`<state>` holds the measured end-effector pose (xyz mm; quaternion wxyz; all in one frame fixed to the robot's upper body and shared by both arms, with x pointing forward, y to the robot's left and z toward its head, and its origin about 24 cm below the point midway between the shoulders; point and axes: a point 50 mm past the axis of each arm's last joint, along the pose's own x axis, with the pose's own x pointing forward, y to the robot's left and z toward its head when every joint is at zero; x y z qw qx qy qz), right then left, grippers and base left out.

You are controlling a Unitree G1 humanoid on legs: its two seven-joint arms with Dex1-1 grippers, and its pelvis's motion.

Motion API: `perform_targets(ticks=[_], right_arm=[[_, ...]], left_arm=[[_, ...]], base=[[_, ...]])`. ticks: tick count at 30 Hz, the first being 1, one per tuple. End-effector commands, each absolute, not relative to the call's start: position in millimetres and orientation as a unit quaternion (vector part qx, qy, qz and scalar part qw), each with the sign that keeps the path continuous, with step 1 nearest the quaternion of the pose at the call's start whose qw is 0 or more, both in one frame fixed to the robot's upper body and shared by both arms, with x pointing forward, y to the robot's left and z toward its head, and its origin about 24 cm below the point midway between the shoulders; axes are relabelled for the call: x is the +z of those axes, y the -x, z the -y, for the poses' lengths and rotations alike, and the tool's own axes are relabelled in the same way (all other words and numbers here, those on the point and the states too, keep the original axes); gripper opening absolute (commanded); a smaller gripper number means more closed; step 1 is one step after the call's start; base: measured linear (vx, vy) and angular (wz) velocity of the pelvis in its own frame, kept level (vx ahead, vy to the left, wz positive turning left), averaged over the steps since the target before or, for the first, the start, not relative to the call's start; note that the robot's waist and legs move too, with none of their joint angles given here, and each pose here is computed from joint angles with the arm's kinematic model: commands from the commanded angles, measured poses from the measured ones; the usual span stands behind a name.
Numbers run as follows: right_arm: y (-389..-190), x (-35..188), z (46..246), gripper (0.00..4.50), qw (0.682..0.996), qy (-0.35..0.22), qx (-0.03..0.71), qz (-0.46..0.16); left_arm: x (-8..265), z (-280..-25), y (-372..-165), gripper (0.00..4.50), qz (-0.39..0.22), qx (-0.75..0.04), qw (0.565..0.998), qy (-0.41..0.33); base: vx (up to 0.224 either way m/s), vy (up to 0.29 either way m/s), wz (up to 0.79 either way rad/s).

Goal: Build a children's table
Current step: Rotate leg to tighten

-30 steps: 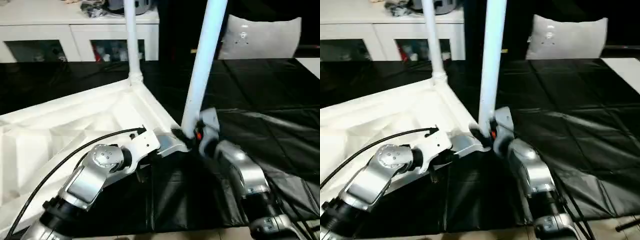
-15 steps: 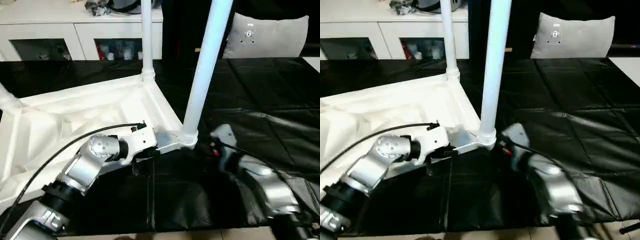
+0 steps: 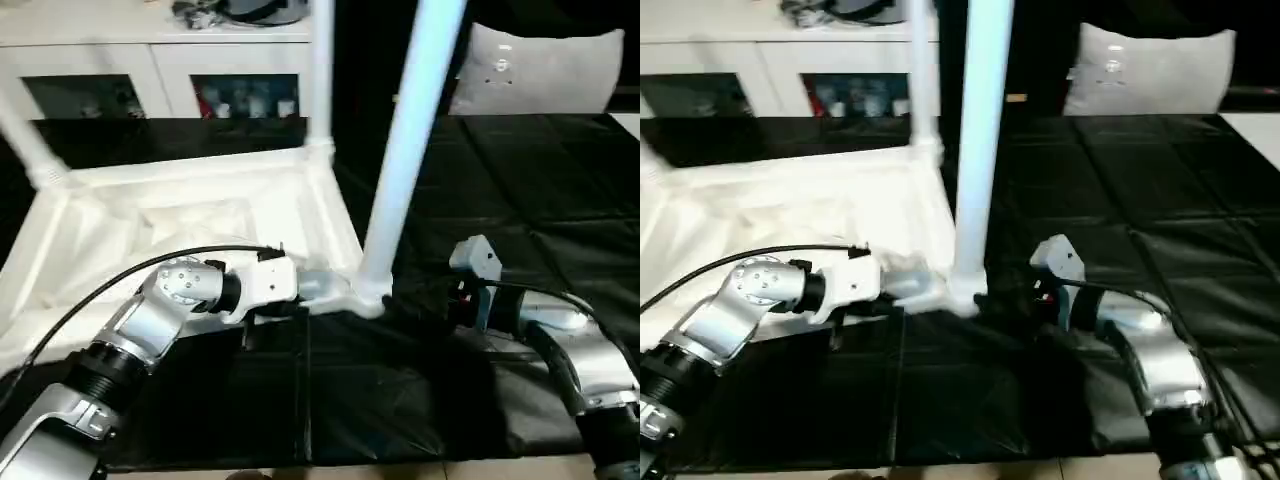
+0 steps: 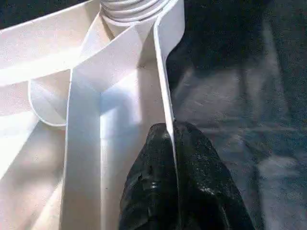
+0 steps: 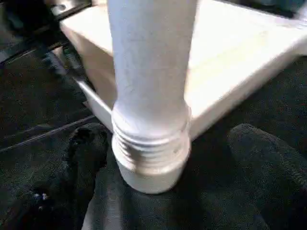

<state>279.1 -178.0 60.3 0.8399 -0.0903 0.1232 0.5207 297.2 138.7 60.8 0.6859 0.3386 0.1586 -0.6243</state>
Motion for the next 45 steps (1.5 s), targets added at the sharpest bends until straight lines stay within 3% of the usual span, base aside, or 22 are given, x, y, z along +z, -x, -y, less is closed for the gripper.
perform_targets(ticks=[1, 4, 14, 22, 27, 32, 34, 36, 37, 42, 45], right_arm=[[-280.3, 63, 173.5, 4.44, 0.822, 0.101, 0.546, -0.125], [-284.1, 61, 169.6, 4.44, 0.811, 0.096, 0.561, -0.132], [-287.9, 57, 164.5, 3.57, 0.792, 0.086, 0.586, -0.150], [-288.0, 54, 165.9, 2.93, 0.787, 0.075, 0.591, -0.159], [-283.9, 49, 164.4, 2.76, 0.787, 0.056, 0.591, -0.168], [-276.8, 37, 154.0, 2.74, 0.800, 0.027, 0.570, -0.187], [-281.1, 24, 135.9, 2.74, 0.839, 0.019, 0.506, -0.199], [-282.7, 21, 130.5, 2.74, 0.849, 0.012, 0.488, -0.202], [-291.2, 18, 112.1, 2.73, 0.879, -0.026, 0.434, -0.197], [-301.8, 12, 91.9, 2.73, 0.908, -0.041, 0.357, -0.214], [-304.5, 7, 93.8, 2.73, 0.919, -0.027, 0.323, -0.224]], left_arm=[[47, -134, -285, 0.00, -0.187, -0.668, 0.627, -0.355], [49, -132, -283, 0.00, -0.181, -0.685, 0.607, -0.359], [48, -131, -282, 0.00, -0.178, -0.695, 0.592, -0.368], [45, -132, -282, 0.00, -0.182, -0.692, 0.594, -0.368], [44, -130, -280, 0.00, -0.181, -0.683, 0.622, -0.339], [47, -117, -273, 0.00, -0.174, -0.669, 0.670, -0.270], [52, -98, -274, 0.00, -0.158, -0.634, 0.726, -0.215], [53, -93, -275, 0.00, -0.154, -0.623, 0.739, -0.202], [52, -76, -278, 0.00, -0.148, -0.591, 0.772, -0.183], [51, -54, -278, 0.00, -0.149, -0.566, 0.789, -0.187], [53, -50, -282, 0.00, -0.149, -0.550, 0.798, -0.198]], base=[[0.000, 0.000, 0.00], [0.000, 0.000, 0.00], [0.000, 0.000, 0.00], [0.000, 0.000, 0.00], [0.000, 0.000, 0.00], [0.000, 0.000, 0.00], [0.000, 0.000, 0.00], [0.000, 0.000, 0.00], [-0.055, 0.006, -0.08], [-0.011, 0.001, -0.02], [0.000, 0.000, 0.00]])
